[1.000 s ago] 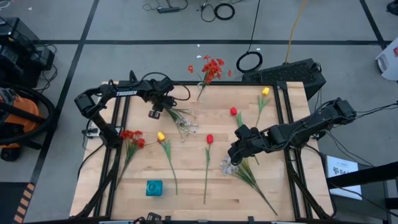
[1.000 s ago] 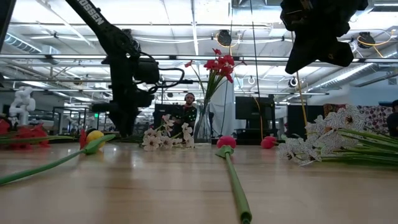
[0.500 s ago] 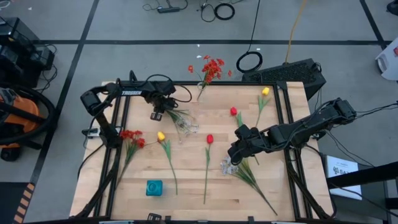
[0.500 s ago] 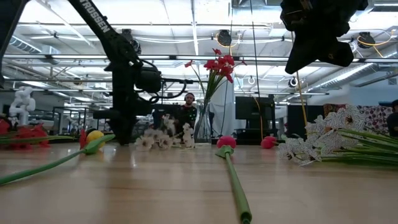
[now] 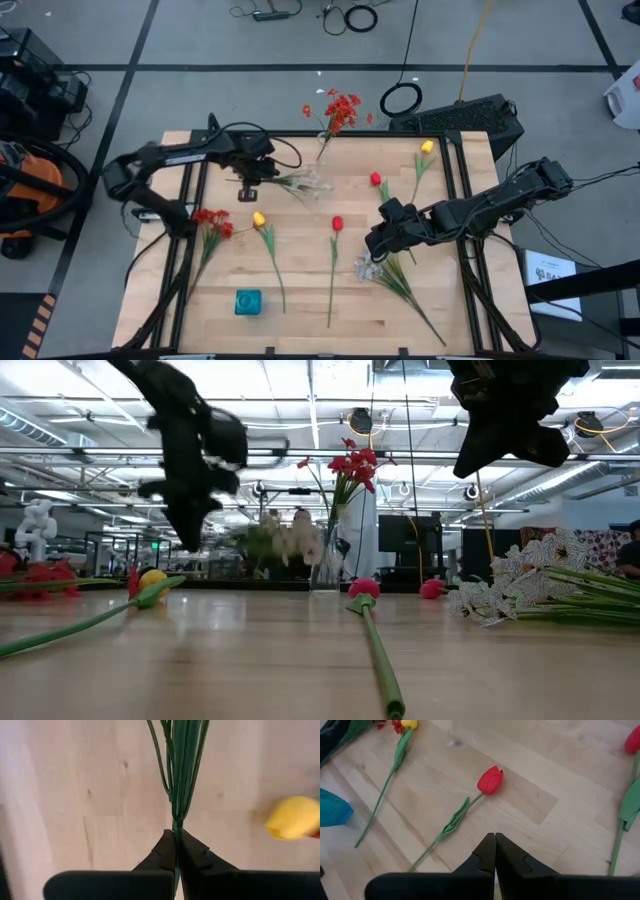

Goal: Sort flowers into vase by color
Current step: Put the left white flowers into the blue vase

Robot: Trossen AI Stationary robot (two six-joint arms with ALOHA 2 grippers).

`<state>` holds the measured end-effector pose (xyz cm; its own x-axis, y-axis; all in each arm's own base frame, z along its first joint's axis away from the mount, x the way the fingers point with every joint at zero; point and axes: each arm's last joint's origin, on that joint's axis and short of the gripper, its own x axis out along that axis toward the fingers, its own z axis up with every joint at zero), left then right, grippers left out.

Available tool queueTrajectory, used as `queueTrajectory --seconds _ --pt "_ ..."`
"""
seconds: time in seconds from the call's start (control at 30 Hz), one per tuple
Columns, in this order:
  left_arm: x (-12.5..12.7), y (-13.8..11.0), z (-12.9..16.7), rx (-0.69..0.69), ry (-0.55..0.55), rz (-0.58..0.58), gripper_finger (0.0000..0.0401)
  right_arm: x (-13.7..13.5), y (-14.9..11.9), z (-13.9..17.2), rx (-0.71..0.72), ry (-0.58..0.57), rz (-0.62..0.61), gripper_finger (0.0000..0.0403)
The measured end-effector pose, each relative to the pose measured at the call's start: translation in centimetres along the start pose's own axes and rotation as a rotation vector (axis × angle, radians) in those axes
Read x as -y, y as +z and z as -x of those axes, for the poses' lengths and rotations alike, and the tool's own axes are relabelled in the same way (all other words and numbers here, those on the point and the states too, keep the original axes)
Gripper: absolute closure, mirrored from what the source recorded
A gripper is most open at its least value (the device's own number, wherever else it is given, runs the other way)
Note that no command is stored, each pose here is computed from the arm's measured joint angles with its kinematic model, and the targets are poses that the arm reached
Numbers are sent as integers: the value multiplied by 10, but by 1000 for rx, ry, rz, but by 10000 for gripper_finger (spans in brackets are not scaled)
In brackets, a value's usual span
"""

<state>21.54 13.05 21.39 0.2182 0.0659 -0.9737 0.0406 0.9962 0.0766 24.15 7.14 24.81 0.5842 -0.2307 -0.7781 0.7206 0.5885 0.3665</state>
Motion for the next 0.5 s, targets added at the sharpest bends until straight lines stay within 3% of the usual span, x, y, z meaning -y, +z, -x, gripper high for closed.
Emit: queueTrajectory --seconds 0.13,0.37,0.5 --pt "20 -4 42 193 -2 33 398 0 0 0 0 -1 -5 403" --pt "54 -10 117 713 -99 275 399 0 0 0 2 -2 40 403" --pt "80 -13 151 951 -145 349 399 0 0 0 2 -1 75 403"
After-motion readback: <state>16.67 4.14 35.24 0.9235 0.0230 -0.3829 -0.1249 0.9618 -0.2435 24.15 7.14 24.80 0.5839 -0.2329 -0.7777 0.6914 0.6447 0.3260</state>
